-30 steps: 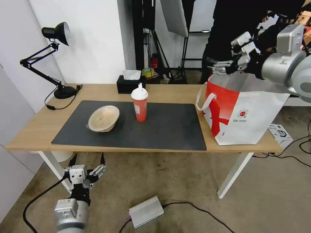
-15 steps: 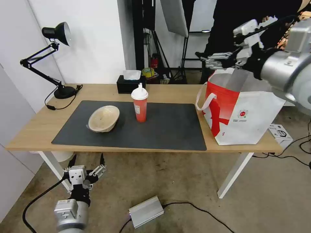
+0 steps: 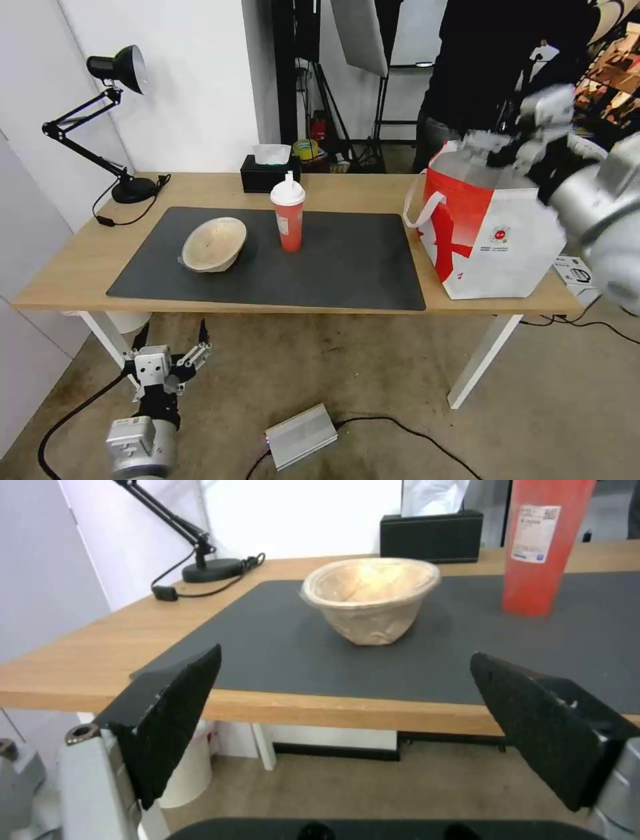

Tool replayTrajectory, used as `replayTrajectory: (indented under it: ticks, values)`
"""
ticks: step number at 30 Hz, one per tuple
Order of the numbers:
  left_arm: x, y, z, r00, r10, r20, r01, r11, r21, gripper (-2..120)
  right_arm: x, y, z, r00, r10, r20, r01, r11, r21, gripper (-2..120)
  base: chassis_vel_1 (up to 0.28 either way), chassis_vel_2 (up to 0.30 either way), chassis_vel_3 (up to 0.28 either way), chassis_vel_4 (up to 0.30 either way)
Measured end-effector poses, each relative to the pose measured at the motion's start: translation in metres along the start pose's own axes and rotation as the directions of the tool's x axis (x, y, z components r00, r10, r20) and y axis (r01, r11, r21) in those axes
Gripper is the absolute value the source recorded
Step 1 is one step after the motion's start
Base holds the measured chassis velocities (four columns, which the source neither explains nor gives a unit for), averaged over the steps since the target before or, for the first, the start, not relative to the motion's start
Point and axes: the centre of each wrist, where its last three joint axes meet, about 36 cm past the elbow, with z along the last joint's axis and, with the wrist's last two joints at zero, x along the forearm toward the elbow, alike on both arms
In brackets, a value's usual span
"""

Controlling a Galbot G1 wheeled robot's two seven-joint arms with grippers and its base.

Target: Pick up the trash from the table and place it into the takeout bag.

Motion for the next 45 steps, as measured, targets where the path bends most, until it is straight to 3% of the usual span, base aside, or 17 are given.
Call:
replayTrajectory:
  ticks: [7,22,35,45]
  values:
    - [-0.001,-0.001,0.002,1.000,0.002,-0.003,-0.002,1.000,-0.005,100,0.038,0.024,0.038,0.998,0.065,-0.014,-0.065,0.998,-0.011,100,0.000,0.000,0.000,0.000]
    - [0.000,0.000,0.001,1.000,0.003,-0.002,-0.003,1.000,-0.008,100,0.099,0.085,0.095,0.978,0.158,-0.133,-0.167,0.985,-0.052,100,0.000,0.000,0.000,0.000]
    - [-0.002,-0.001,0.006,1.000,0.006,-0.011,-0.006,1.000,-0.008,100,0.129,0.132,0.137,0.956,0.214,-0.200,-0.238,0.966,-0.105,100,0.000,0.000,0.000,0.000]
    - [-0.003,0.000,0.007,1.000,0.007,-0.013,-0.007,1.000,-0.012,100,0.140,0.144,0.167,0.938,0.254,-0.234,-0.283,0.954,-0.101,100,0.000,0.000,0.000,0.000]
